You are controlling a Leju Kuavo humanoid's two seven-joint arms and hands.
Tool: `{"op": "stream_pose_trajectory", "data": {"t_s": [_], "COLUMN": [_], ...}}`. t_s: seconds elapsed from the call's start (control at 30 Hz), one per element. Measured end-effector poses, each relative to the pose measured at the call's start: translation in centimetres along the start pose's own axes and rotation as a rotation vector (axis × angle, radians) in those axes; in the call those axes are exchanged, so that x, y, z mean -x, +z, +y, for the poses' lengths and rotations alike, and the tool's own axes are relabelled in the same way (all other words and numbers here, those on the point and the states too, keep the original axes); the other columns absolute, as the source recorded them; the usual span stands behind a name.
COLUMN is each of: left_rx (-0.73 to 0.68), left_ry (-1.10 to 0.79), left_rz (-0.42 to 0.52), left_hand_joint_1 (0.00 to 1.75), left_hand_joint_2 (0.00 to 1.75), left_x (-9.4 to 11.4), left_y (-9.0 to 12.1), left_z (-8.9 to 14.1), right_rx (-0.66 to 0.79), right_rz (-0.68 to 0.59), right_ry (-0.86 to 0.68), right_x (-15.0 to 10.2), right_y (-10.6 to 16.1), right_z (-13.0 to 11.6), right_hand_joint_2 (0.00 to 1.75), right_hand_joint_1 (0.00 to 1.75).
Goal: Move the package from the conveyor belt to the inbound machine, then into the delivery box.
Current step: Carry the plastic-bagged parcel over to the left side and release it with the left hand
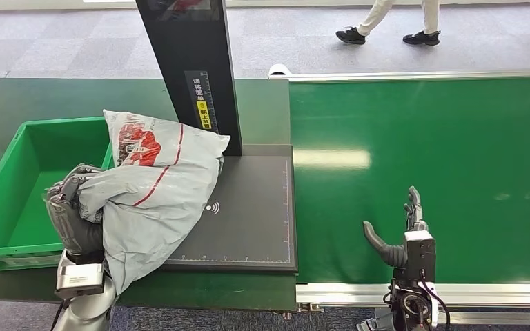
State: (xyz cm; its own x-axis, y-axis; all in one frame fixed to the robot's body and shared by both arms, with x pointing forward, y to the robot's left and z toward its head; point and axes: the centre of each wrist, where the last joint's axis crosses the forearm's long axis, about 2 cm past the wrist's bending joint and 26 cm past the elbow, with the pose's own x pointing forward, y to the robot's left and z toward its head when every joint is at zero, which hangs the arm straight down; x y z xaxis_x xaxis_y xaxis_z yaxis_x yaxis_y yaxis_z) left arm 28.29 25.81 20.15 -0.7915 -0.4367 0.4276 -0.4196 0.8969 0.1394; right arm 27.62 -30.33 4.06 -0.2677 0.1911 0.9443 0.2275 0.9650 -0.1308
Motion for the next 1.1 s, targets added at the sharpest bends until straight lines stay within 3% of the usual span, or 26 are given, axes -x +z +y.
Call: {"op": "stream_pose_trajectory", "data": {"t_s": [0.1, 0.27, 0.63, 0.8, 1.1], "left_rx": [-0.002, -0.071, -0.146, -0.166, -0.142], "left_ry": [0.001, -0.082, -0.446, -0.504, -0.525], "left_rz": [0.005, 0.065, 0.370, 0.485, 0.572], "left_hand_joint_1": [1.75, 1.75, 1.75, 1.75, 1.75], "left_hand_joint_2": [1.75, 1.75, 1.75, 1.75, 1.75], "left_x": [1.6, 6.5, 17.5, 19.2, 20.1], "left_y": [-1.3, -4.0, -5.2, -4.3, -3.2], "left_z": [0.6, 3.9, 13.4, 15.2, 14.8], "right_rx": [-0.002, -0.011, -0.036, -0.031, -0.011], "right_rz": [0.008, 0.015, 0.058, 0.074, 0.084], "right_ry": [-0.014, -0.041, -0.086, -0.097, -0.103], "right_x": [0.1, 0.4, 1.3, 1.5, 1.6], "right_y": [0.1, 0.5, 1.2, 1.5, 1.7], "right_z": [0.0, 0.1, 0.8, 0.9, 0.8], "right_hand_joint_2": [1.75, 1.75, 1.75, 1.75, 1.75], "right_hand_joint_1": [0.00, 0.00, 0.00, 0.00, 0.00]}}
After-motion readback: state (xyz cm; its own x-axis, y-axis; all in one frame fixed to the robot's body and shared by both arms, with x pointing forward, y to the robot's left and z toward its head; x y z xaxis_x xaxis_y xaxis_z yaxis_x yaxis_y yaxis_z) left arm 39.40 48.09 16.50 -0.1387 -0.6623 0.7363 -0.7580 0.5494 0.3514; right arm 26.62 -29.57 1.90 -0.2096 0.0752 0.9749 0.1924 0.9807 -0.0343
